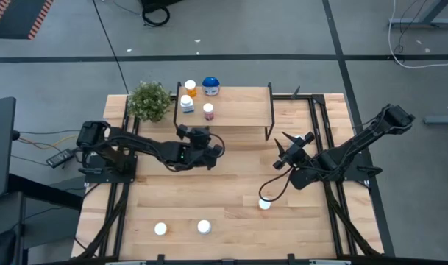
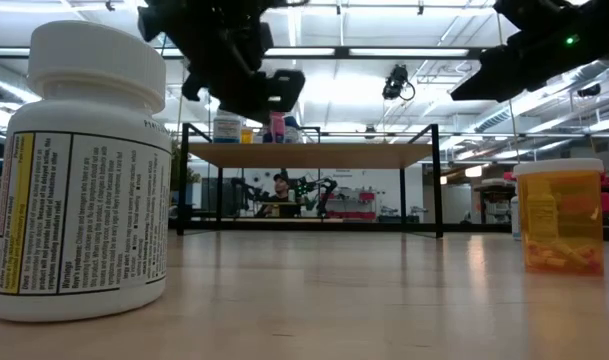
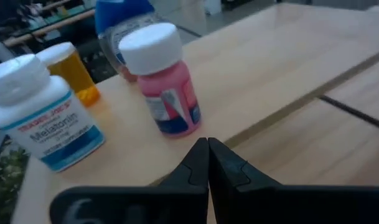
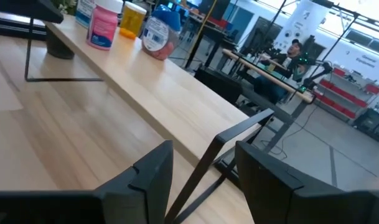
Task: Pick and place medicine bottles onto shelf by color
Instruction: Put the pink bottle on the shelf
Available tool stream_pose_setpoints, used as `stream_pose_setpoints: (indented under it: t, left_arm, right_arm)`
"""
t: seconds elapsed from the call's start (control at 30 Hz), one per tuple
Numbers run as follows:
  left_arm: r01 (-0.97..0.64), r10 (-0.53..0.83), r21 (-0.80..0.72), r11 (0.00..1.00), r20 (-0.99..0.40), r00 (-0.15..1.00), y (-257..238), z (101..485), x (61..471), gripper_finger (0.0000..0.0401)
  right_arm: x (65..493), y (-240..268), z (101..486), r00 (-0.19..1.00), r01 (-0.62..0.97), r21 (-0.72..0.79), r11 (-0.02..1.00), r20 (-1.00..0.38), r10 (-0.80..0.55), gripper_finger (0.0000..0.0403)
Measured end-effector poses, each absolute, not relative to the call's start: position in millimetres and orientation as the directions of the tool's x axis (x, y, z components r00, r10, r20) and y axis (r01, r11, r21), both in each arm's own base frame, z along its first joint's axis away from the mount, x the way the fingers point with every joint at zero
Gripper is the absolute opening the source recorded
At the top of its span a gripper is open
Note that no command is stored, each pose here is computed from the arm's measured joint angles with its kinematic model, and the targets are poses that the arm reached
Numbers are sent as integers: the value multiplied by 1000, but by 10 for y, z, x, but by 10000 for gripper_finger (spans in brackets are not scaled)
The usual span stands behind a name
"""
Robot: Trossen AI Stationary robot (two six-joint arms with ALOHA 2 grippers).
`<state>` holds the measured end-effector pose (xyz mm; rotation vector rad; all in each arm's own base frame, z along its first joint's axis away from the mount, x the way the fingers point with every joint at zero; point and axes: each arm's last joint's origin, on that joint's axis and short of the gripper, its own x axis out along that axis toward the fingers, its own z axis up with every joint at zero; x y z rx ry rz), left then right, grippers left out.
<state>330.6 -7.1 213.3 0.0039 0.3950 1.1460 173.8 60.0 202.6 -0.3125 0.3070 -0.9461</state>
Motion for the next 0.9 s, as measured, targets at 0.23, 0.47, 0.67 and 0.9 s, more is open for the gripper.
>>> stream_pose_setpoints:
  t: [0.23, 0.47, 0.67, 0.9]
  left_arm:
    - [-891, 901, 224, 395, -280, 330, 20, 2063, 3389, 4]
    - [-906, 914, 213, 366, -266, 306, 110, 2058, 3415, 8]
    - [-917, 922, 203, 345, -259, 289, 171, 2067, 3417, 5]
    - [-923, 925, 195, 332, -259, 278, 233, 2071, 3419, 4]
  right_arm:
    - [1749, 579, 2029, 538, 750, -384, 539, -119, -834, 181]
    - [1754, 582, 2034, 539, 752, -377, 540, -118, -834, 181]
    - [1755, 582, 2035, 540, 753, -377, 540, -118, -834, 181]
    - [1755, 582, 2035, 540, 752, -377, 540, -118, -834, 181]
